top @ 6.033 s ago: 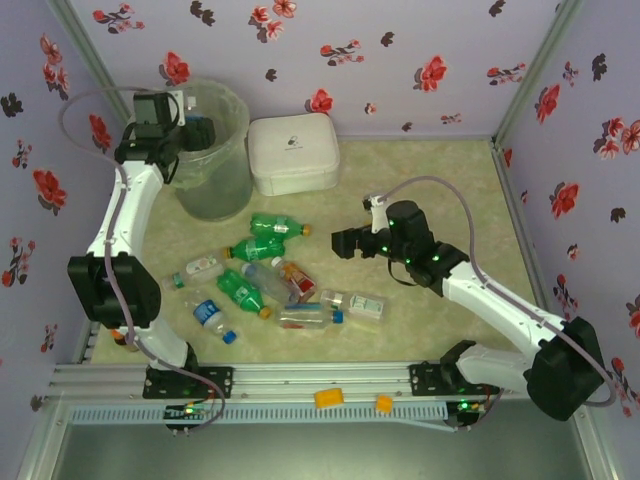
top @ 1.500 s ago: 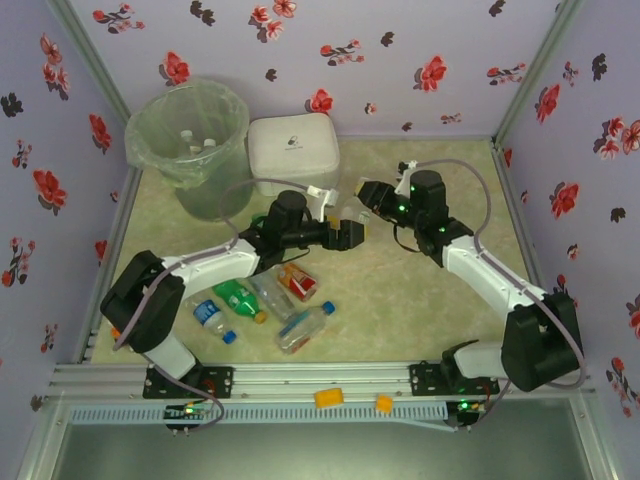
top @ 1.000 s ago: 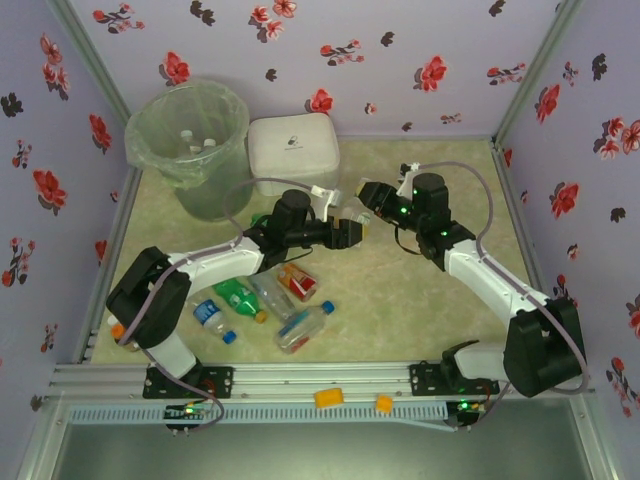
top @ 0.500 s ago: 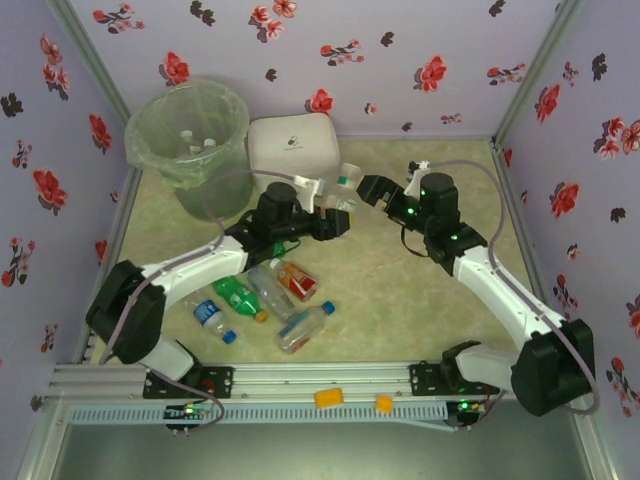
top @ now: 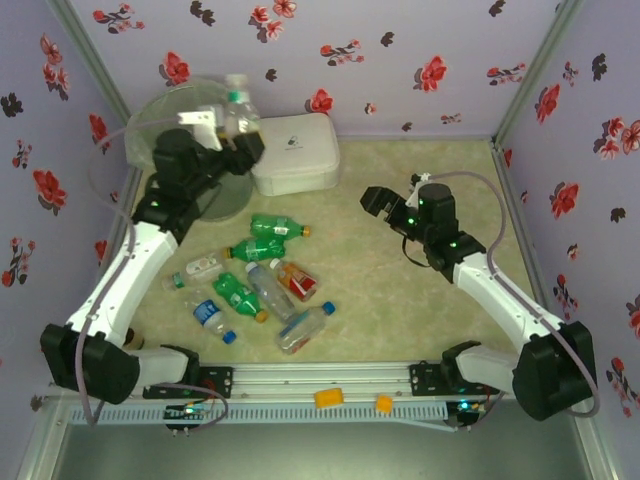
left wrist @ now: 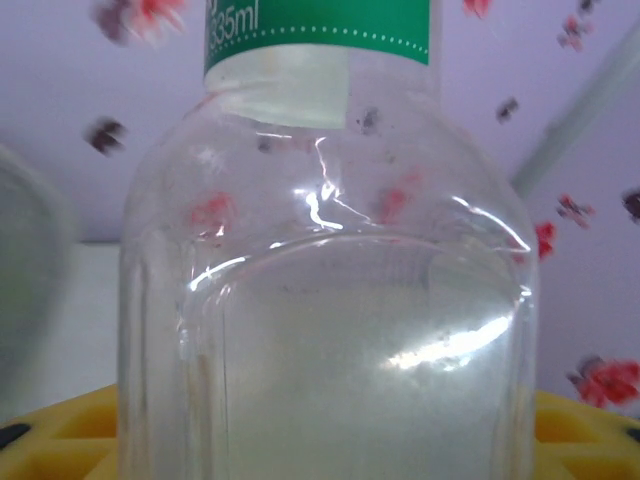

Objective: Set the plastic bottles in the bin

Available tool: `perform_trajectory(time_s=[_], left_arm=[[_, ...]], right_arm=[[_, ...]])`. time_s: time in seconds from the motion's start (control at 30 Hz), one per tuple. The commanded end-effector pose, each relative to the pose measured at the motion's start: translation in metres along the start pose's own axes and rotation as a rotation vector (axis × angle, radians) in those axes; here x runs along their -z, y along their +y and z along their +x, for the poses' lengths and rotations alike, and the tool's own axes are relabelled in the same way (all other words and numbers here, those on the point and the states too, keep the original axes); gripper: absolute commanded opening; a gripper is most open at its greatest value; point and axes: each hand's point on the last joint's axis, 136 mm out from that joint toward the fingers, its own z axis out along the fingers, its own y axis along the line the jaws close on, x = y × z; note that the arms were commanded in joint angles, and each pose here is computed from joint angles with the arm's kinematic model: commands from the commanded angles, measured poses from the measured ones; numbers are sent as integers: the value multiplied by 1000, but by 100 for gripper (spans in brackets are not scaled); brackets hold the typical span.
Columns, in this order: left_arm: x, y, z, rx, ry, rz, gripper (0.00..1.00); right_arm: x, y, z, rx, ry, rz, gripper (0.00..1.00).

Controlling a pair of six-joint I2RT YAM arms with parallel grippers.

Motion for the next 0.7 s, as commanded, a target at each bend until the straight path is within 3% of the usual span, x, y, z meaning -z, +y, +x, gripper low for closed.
perform_trajectory(time_s=[0.0,0.17,0.33,0.53,0.6,0.67], left_arm=[[11,30,-24,-73,0,-114,0],[-1,85,-34,-83,89,-258,0],[-16,134,-18,-38,226,-375,1],[-29,164,12,13,360,-449,9],[-32,168,16,20,370,-455,22],[-33,169,15,24,362,-458,45]], right_arm=[[0,2,6,11,27,-12,100],[2,1,6,13,25,-10,100],[11,1,6,30,13,-2,100],[19,0,5,57,-6,10,100],[20,-2,3,53,-22,21,100],[20,-6,2,42,-26,46,100]])
